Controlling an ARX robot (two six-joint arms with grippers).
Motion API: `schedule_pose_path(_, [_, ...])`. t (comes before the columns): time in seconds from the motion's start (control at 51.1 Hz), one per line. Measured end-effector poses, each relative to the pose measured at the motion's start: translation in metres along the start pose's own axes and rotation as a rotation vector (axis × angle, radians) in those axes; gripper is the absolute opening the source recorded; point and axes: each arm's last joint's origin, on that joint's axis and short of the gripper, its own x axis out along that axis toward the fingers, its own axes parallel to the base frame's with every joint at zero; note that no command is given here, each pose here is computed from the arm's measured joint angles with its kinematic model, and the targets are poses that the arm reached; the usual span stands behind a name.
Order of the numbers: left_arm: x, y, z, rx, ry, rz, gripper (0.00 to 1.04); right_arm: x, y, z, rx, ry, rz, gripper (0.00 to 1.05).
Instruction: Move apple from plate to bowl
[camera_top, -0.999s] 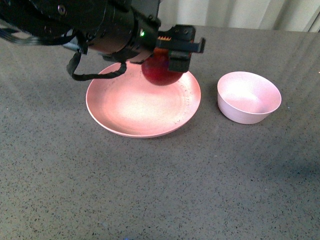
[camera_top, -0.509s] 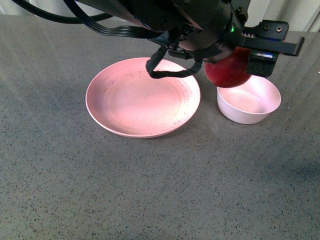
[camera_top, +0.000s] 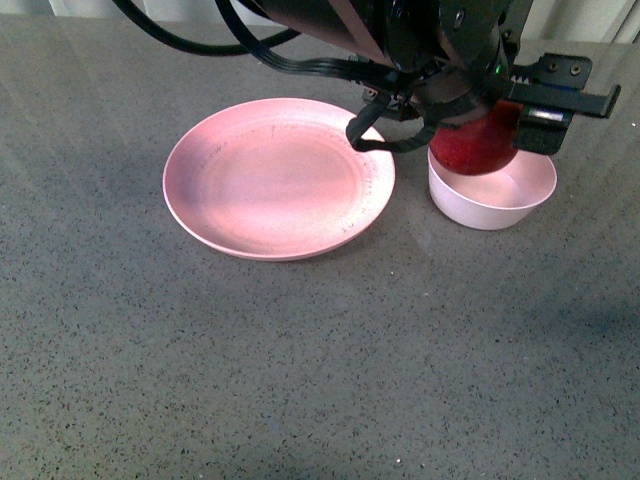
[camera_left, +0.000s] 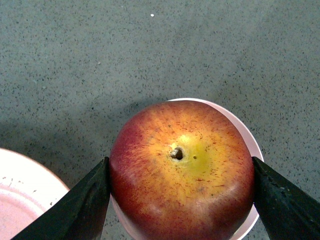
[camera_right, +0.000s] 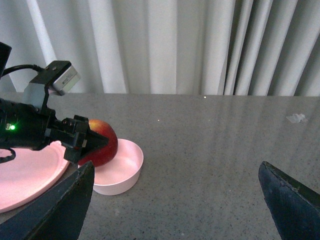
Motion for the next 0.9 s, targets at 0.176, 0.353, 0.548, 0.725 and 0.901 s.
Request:
schedule_pose_path(0.176, [0.0049,-0.0007,0.0045,-0.005,-0.011,-0.002,0.71,0.0000,0.0000,0.0000,0.000,0.000,0.000,0.96])
schedule_pose_path(0.353, [0.0089,-0.0002,0.0004,-0.011,0.001,-0.005,0.71,0.0000,0.0000,0.0000,0.000,0.000,0.000,0.96])
schedule_pose_path(0.548, [0.0100,-0.0007,-0.0012,-0.013,0.006,-0.014,0.71,0.0000,0.0000,0.0000,0.000,0.000,0.000,0.96])
schedule_pose_path(0.725, [0.0101,-0.0022,-0.0014,-0.013,0.007,-0.036,0.71,0.0000,0.0000,0.0000,0.000,0.000,0.000,0.96])
schedule_pose_path(0.901, [0.0102,-0.0029,-0.0037,-0.012,0.008,-0.048,0.71,0.0000,0.0000,0.0000,0.000,0.000,0.000,0.96])
